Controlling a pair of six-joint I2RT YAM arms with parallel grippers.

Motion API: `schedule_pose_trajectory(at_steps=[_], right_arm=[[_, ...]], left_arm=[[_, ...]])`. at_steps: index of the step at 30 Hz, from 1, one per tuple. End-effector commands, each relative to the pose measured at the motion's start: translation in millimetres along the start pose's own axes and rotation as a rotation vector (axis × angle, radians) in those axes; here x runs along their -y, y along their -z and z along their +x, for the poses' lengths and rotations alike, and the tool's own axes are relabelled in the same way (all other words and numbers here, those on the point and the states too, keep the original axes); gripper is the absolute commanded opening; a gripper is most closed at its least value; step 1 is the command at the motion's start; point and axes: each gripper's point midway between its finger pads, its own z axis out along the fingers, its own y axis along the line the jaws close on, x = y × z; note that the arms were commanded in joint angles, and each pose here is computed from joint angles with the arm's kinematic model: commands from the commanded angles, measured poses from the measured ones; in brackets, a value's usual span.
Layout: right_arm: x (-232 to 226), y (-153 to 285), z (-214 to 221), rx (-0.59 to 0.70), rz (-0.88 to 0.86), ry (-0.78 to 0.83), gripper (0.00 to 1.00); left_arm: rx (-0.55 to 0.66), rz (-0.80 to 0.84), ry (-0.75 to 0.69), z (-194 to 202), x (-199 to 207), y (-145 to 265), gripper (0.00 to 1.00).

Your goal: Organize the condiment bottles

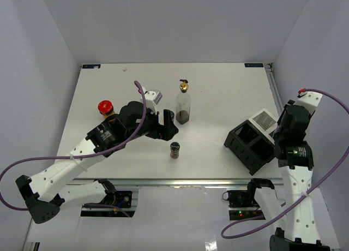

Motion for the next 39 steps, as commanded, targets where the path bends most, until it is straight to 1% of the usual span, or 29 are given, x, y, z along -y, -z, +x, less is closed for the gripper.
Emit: schedule_pose_trajectory(at_steps=[1,3,7,8,12,18,20,22,24,26,29,30,32,34,37,39], right_arm=[[18.6,8.6,-35.3,0.18,0.078,-0.15,0.1],[17.4,5.3,-28.0,0.168,0.083,-0.145,0.13],[12.9,-3.2,-14.2,0.147,0.089,-0.147,0.24],[12.8,-4.2,-12.5,0.145,0.093,-0.148,0.28],[15.2,-5.6,-9.2,0.138,0.112,-0.144,0.52],[16.8,-5.0,-8.2,0.152,0.118,-0.151,0.57],[17.2,-3.5,-12.1,0.148,0.115,-0.143,0.59],[16.3,-0.8,-21.6,0.145,0.099,-0.125,0.69],[8.5,3.4,-40.4,0.131,0.04,-0.104,0.76],[-3.4,6.7,-56.4,0.112,-0.036,-0.081,0.81],[-38.2,14.4,-89.2,0.097,-0.243,-0.036,0.82],[-47.1,16.0,-89.1,0.075,-0.294,-0.014,0.82],[-81.8,27.3,-104.4,0.082,-0.5,0.013,0.82],[-118.4,42.0,-109.0,0.091,-0.725,0.046,0.82],[-149.8,62.1,-119.2,0.15,-0.94,0.041,0.83],[-173.9,79.2,-121.6,0.187,-1.104,-0.003,0.86]], left_arm=[[0.037,0.018,0.011,-11.8,5.1,3.4,0.98],[0.038,0.015,0.011,-11.9,4.7,3.1,0.98],[0.035,0.007,0.011,-10.3,2.8,0.9,0.98],[0.034,0.006,0.01,-10.0,2.5,0.7,0.98],[0.039,-0.001,0.011,-11.2,1.2,1.8,0.98],[0.045,-0.002,0.009,-10.6,-0.1,6.0,0.98],[0.052,-0.015,0.003,-11.6,-2.9,9.0,0.98],[0.064,-0.026,-0.001,-14.8,-4.6,12.1,0.98],[0.082,-0.03,-0.005,-20.7,-4.3,15.9,0.98],[0.109,-0.037,-0.006,-30.2,-3.3,19.9,0.98],[0.163,-0.069,-0.012,-45.7,-6.7,24.5,0.98],[0.169,-0.082,-0.021,-48.5,-8.5,24.0,0.98],[0.184,-0.107,-0.026,-56.7,-12.8,21.8,0.98],[0.194,-0.13,-0.011,-63.9,-21.0,18.8,0.98],[0.189,-0.145,0.018,-65.3,-31.6,12.6,0.98],[0.19,-0.171,0.041,-62.8,-44.8,11.1,0.98]])
